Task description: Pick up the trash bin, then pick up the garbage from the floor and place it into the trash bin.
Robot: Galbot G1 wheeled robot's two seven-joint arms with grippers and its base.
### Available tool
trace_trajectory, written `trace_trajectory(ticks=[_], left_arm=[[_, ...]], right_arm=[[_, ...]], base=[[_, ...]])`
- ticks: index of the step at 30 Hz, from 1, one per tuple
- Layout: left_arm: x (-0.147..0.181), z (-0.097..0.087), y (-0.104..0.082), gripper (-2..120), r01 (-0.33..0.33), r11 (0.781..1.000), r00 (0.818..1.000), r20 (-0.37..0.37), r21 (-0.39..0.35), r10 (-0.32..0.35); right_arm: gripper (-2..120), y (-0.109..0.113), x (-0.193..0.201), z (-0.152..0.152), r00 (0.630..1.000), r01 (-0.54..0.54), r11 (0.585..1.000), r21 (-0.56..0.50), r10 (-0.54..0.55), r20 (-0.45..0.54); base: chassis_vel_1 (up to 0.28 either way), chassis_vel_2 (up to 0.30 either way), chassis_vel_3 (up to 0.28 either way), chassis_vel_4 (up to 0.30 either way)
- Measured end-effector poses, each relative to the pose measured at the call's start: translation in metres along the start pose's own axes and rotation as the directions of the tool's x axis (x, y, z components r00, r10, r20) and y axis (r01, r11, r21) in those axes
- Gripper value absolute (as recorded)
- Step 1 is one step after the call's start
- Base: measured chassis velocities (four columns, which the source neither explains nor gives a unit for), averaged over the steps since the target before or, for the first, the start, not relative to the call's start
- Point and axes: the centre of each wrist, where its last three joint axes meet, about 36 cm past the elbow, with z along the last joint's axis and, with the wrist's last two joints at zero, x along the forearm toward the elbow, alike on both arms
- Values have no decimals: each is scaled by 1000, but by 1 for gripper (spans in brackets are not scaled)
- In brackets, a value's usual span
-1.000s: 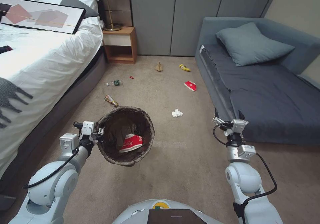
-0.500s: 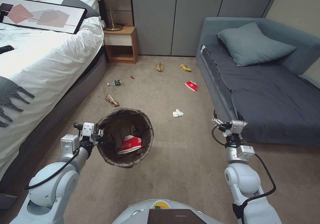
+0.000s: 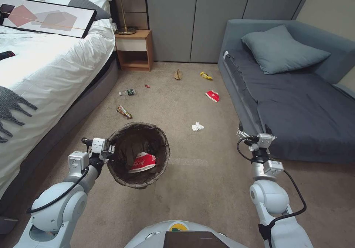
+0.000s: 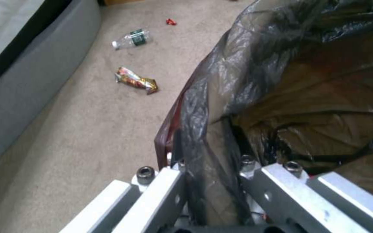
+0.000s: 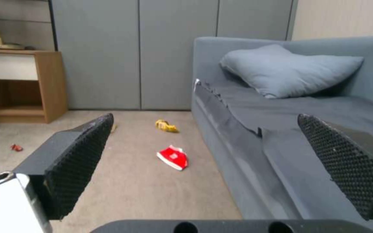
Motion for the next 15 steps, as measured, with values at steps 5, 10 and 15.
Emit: trace_trajectory(ticks=[5,10,15], left_arm=[[1,-1,0,0,-1,1000,1000,2,-3,1],[1,-1,0,0,-1,1000,1000,1,-6,1],[1,-1,-1,0,0,1000,1000,0,-6,0]], right_arm=[[100,0,-1,0,1000,0,1000,-1,0,0],[100,0,0,1,1000,2,1000,-2,-2,-1],[100,1,0,1,1000,3,1000,-3,-3,-1]], base=[[-149,142,152,-140],[-192,202,190,-201],[-180,190,176,-190]])
